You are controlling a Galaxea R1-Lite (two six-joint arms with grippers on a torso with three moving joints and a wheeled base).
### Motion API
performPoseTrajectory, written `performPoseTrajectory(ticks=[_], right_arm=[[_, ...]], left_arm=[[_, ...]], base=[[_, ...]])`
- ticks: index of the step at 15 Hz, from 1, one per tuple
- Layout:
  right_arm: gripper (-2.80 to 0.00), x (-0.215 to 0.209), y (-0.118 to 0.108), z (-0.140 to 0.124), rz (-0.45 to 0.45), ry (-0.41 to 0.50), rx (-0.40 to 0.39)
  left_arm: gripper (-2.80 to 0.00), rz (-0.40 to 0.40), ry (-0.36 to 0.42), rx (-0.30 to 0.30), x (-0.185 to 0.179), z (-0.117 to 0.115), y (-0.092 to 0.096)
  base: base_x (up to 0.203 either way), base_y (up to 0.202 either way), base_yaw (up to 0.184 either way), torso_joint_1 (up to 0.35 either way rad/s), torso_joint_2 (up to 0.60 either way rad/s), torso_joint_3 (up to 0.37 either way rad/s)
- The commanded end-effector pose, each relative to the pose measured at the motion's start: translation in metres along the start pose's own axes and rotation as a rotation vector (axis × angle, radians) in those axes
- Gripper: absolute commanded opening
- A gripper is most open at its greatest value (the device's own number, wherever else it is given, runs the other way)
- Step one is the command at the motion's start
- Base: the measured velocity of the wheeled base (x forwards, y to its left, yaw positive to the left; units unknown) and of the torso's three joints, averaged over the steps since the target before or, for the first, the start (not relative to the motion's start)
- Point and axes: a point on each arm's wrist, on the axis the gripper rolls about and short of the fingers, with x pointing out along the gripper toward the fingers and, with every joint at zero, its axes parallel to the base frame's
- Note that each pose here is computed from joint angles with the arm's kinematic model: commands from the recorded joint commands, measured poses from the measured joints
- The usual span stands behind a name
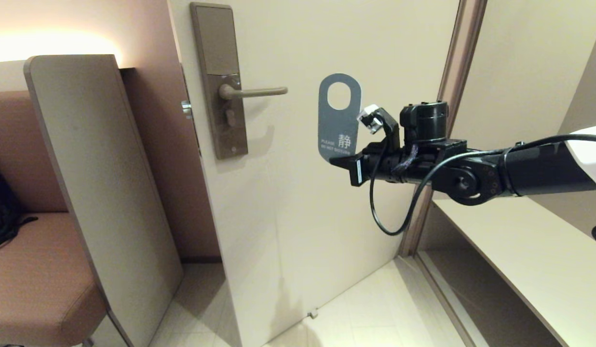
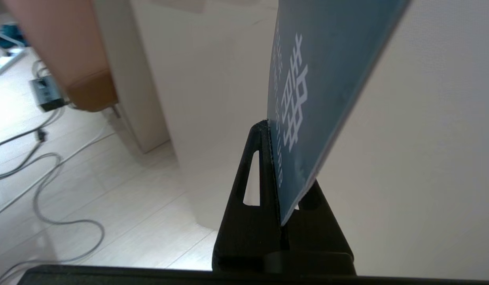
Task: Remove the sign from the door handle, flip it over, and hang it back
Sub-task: Hang the sign back with the other side facing out
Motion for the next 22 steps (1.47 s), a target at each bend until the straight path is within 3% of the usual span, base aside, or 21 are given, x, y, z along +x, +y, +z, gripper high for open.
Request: performPoseTrajectory(ticks=[1,7,11,22], right_arm=[[-2.8,0.012,0.001,-0.001,-0.014,0.001,-0.007],[-2.8,0.025,0.007,-0.007,-0.125,0.042,-0.048],[-2.8,0.024,0.008,-0.001,-0.123,0.087,-0.102],[-2.8,-0.015,0.009,0.013,-0.146,0.106,-0.078]], left_arm=[[-2.8,0.0,0.002,0.0,0.0,0.0,0.0],[-2.8,0.0,0.002,0.0,0.0,0.0,0.0],[-2.8,0.0,0.002,0.0,0.0,0.0,0.0],[-2.8,0.0,0.002,0.0,0.0,0.0,0.0]], base=[[0.0,0.0,0.0,0.0,0.0,0.0],[0.0,0.0,0.0,0.0,0.0,0.0],[0.0,0.0,0.0,0.0,0.0,0.0],[0.0,0.0,0.0,0.0,0.0,0.0]])
